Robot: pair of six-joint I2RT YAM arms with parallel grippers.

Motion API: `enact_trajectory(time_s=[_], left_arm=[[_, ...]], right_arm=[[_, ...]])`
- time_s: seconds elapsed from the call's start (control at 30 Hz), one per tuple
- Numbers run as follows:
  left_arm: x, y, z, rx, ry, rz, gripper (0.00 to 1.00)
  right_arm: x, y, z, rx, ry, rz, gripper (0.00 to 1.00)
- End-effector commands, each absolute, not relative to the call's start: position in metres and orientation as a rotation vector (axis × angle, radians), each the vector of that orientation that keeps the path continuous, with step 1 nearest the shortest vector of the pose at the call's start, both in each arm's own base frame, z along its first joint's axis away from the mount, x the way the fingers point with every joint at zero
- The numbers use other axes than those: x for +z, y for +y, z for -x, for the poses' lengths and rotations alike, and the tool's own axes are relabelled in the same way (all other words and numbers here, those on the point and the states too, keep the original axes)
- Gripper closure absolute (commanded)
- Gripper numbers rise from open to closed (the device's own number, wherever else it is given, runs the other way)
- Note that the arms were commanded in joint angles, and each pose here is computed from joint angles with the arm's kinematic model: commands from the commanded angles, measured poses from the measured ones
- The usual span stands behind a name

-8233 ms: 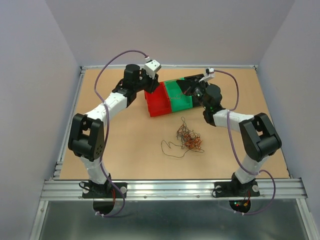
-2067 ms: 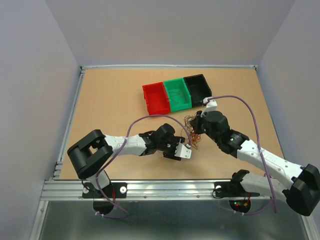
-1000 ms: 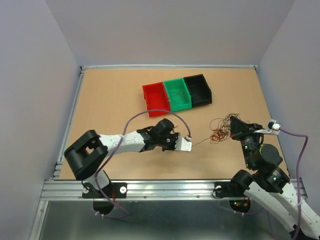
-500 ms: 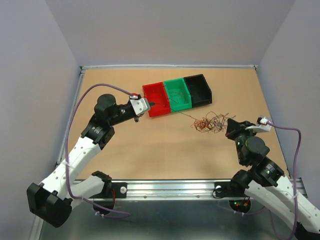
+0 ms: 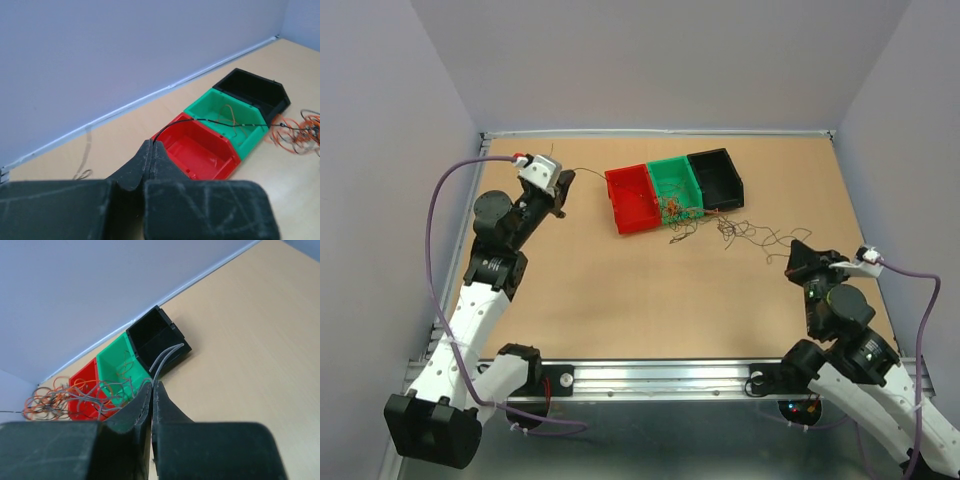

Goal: Untangle the cables

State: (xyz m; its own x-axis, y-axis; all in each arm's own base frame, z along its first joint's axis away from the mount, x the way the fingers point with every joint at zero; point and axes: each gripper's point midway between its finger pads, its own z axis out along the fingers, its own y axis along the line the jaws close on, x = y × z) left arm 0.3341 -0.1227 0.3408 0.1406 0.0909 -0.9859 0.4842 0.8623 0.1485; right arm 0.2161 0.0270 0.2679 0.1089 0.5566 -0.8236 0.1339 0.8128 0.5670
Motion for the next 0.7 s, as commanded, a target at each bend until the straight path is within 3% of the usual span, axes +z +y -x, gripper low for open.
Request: enact_trajectory(time_s=[0.0,0.1,0.13,0.2,0.23,0.33,0.53,0.67], left_arm=[[0.374,-0.160,-0.290,-0.477,1.192,-0.708,1.00],[0.381,-0.173,-0.270,-0.536,1.134,-0.817,1.00],[0.382,-0.175,-0.267,-0.541,1.125,-0.839,1.00],[0.390,-0.183,-0.251,-0.583,1.080,-0.909,1.00],[0.393,-0.185,-0.246,-0.593,1.062,-0.937,1.00],[0.408,-0.194,-0.226,-0.631,1.005,-1.002,1.00],[0.433,-0.204,-0.208,-0.712,0.975,-1.053,1.00],[0.446,-0.208,-0.211,-0.721,0.975,-1.052,1.00]], right_arm=[[0.268,0.041,-0.218,0.364,1.492,-0.517,0.96],[0.267,0.078,-0.223,0.443,1.565,-0.319,0.67],[0.270,0.096,-0.223,0.498,1.571,-0.219,0.39],[0.262,0.130,-0.224,0.564,1.612,-0.037,0.12],[0.270,0.143,-0.225,0.611,1.579,0.017,0.07],[0.275,0.192,-0.224,0.727,1.552,0.273,0.00],[0.291,0.280,-0.217,0.962,1.374,0.715,0.09],[0.300,0.319,-0.210,1.090,1.259,0.870,0.09]])
